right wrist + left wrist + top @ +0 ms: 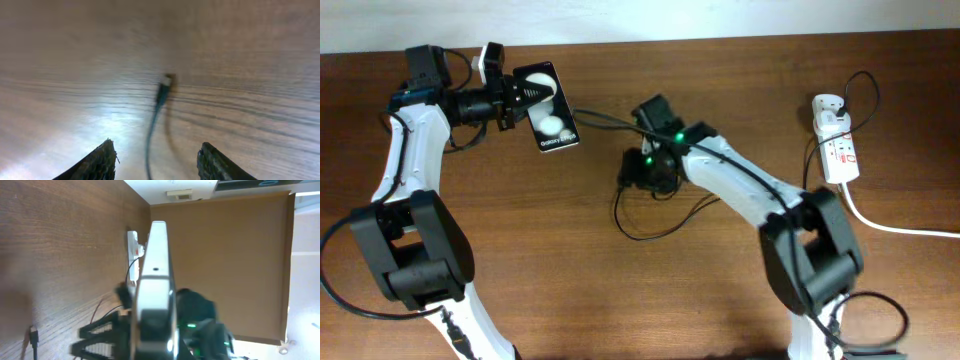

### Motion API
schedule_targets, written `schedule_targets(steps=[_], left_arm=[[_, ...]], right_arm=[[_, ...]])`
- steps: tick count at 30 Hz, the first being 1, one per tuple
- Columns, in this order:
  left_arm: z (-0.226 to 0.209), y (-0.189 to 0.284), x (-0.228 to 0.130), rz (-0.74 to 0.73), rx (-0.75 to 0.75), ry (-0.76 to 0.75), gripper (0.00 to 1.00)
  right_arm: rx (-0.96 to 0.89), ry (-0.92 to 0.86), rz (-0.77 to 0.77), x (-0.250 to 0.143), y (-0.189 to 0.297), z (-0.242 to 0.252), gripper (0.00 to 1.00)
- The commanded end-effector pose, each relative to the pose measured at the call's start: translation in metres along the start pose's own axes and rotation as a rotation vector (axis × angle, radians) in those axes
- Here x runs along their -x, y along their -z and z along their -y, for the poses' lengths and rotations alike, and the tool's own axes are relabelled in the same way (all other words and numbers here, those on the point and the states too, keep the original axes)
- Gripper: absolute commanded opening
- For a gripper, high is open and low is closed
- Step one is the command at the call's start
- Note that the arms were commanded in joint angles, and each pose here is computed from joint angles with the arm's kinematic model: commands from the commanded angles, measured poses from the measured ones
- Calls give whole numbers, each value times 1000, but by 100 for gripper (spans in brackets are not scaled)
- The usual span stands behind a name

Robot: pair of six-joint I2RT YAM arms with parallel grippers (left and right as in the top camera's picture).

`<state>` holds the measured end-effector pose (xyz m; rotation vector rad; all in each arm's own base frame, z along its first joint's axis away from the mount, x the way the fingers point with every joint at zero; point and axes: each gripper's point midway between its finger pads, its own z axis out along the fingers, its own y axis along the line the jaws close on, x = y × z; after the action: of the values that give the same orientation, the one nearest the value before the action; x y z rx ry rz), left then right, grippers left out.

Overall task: Plug charger to phone and switch on socket
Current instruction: 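Hold the phone with the left gripper and lower the right gripper to the cable end, then grasp the USB-C cable plug with the right gripper and lift it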

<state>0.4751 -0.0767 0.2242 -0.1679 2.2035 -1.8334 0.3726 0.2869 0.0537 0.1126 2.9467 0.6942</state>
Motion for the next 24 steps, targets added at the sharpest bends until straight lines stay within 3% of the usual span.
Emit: schedule_targets(steps=[1,10,18,20,22,24], left_arm=[[12,16,4,16,-52,-30,0],[4,54,18,101,-39,-18,0],[4,54,18,100,-39,-14,0],[4,54,18,100,-39,-14,0],[4,54,18,100,-39,-14,0],[4,54,18,100,-39,-14,0]], right_arm=[[-26,3,-27,-7,-21,0,55],[-31,-11,-18,-12,-52,-6,40],[-94,-47,-11,-20,-79,2,37],[-121,-53,11,-17,-79,7,28],[-136,-60,19,-15,-78,10,7],[-136,-56,21,-15,-78,10,4]])
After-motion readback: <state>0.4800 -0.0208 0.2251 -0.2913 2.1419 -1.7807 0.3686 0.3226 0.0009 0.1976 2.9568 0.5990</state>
